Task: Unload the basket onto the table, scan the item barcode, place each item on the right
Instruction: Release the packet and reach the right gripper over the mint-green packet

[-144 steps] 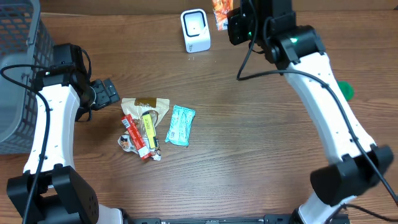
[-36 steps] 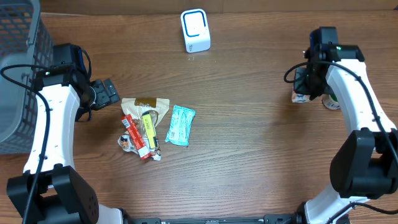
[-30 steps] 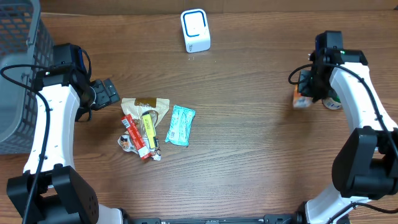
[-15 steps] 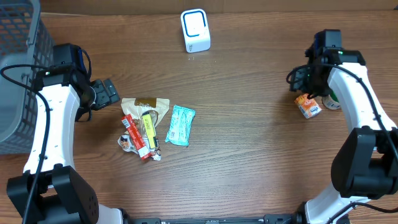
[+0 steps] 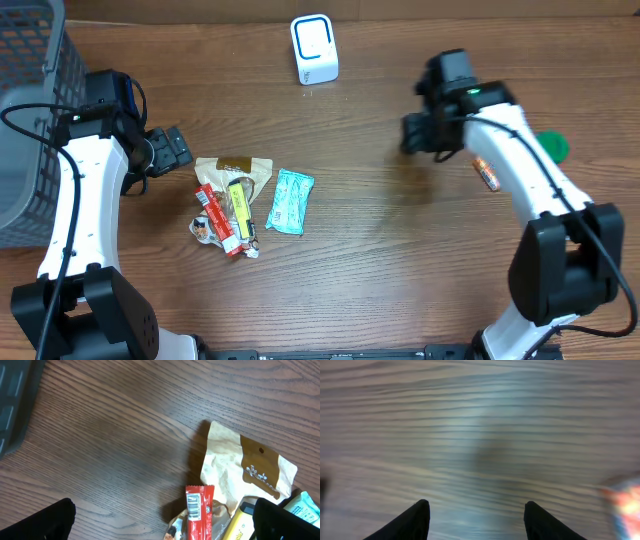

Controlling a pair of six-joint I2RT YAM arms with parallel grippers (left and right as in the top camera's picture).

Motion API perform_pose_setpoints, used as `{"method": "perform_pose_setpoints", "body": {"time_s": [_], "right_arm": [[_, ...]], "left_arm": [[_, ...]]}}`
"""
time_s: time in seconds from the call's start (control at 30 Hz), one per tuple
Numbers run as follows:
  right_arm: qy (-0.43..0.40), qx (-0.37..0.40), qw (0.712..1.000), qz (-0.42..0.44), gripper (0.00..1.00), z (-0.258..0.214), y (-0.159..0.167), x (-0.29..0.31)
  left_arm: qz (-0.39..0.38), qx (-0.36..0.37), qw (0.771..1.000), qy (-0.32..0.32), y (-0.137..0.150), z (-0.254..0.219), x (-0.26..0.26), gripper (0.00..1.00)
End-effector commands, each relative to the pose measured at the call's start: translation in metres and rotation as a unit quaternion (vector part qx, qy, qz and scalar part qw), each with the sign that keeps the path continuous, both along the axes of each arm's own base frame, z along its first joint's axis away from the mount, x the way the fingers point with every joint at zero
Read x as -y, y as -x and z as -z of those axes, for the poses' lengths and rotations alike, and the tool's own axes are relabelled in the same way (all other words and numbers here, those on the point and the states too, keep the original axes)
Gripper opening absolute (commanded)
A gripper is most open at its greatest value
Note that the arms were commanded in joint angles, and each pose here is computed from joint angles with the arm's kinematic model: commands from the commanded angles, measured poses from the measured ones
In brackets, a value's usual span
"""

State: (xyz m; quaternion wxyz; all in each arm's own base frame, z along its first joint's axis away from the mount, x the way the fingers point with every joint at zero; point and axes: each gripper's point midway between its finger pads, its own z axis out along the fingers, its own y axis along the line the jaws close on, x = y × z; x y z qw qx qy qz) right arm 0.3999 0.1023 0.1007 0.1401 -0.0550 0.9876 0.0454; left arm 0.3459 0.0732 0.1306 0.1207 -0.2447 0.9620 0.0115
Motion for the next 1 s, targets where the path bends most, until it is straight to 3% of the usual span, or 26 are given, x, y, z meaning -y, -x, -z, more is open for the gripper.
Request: {"method": "perform_pose_setpoints", "body": {"time_s": [0.0, 0.2, 0.43, 0.5, 0.67, 0.97], "right_arm": [[-0.016, 0.014, 0.999, -0.045, 0.61, -0.008, 0.005, -0.049], [-0.038, 0.015, 0.994, -0.101, 0.61, -0.009, 0.034, -0.120], [-0.072, 0.001, 0.994, -0.077, 0.62, -0.011, 0.067, -0.174], [-0.086, 0.009, 0.994, -0.072, 0.67, -0.014, 0.071, -0.190], [-0.121, 0.006, 0.993, -0.018, 0.65, -0.013, 0.078, -0.212], [-0.142, 0.019, 0.989, 0.025, 0.56, 0.016, 0.075, -0.215]], "left_arm": [[0.010, 0.010, 1.000, -0.003, -0.005, -0.007, 0.000, 1.00], [0.010, 0.010, 1.000, -0.003, -0.005, -0.007, 0.000, 1.00], [0.010, 0.011, 1.000, -0.003, -0.005, -0.007, 0.000, 1.00], [0.010, 0.010, 1.000, -0.003, -0.005, -0.007, 0.000, 1.00], [0.010, 0.010, 1.000, -0.003, -0.005, -0.007, 0.000, 1.00], [0.010, 0.010, 1.000, -0.003, -0.005, -0.007, 0.000, 1.00]]}}
